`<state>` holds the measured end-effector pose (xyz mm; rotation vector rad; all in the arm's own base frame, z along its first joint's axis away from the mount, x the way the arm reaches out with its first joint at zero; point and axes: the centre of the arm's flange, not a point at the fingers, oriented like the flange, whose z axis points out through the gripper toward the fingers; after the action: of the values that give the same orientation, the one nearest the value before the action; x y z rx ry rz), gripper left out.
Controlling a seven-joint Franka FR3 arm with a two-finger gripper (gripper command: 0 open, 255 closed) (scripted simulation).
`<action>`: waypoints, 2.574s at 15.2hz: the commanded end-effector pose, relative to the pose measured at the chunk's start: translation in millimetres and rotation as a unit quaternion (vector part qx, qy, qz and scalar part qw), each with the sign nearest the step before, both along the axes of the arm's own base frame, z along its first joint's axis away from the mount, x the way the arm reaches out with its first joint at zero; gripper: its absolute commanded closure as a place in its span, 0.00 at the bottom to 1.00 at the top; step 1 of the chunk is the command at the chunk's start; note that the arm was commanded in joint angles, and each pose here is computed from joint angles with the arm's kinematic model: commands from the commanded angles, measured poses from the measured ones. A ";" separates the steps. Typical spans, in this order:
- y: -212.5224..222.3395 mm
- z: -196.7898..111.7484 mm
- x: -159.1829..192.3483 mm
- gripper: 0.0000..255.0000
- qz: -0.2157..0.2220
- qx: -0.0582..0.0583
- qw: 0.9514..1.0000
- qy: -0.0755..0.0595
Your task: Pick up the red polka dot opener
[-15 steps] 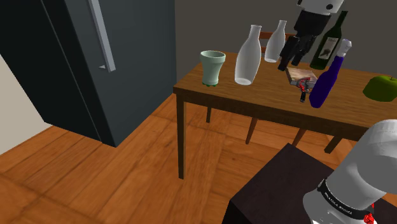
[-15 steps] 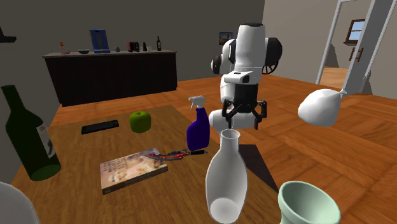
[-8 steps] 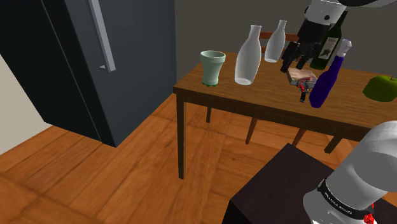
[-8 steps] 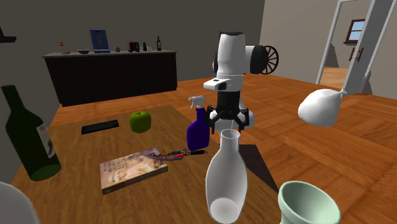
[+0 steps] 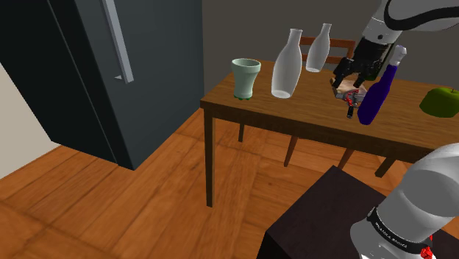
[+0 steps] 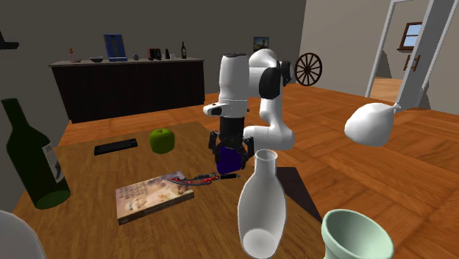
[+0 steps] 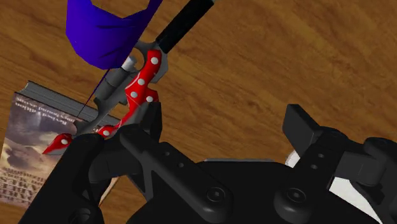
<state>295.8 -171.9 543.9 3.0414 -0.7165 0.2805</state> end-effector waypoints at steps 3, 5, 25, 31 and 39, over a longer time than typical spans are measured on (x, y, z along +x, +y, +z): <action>-43.3 -22.8 -13.4 0.00 -0.068 0.004 0.998 -0.011; -64.7 -33.8 -22.6 0.00 -0.101 0.007 0.995 -0.016; -74.7 -79.0 -27.3 1.00 -0.117 0.008 0.993 -0.018; -74.7 -52.7 -27.4 1.00 -0.117 0.008 0.993 -0.018; -74.7 -10.5 -27.4 1.00 -0.117 0.008 0.993 -0.018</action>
<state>268.4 -247.3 527.4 2.9327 -1.0721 0.3290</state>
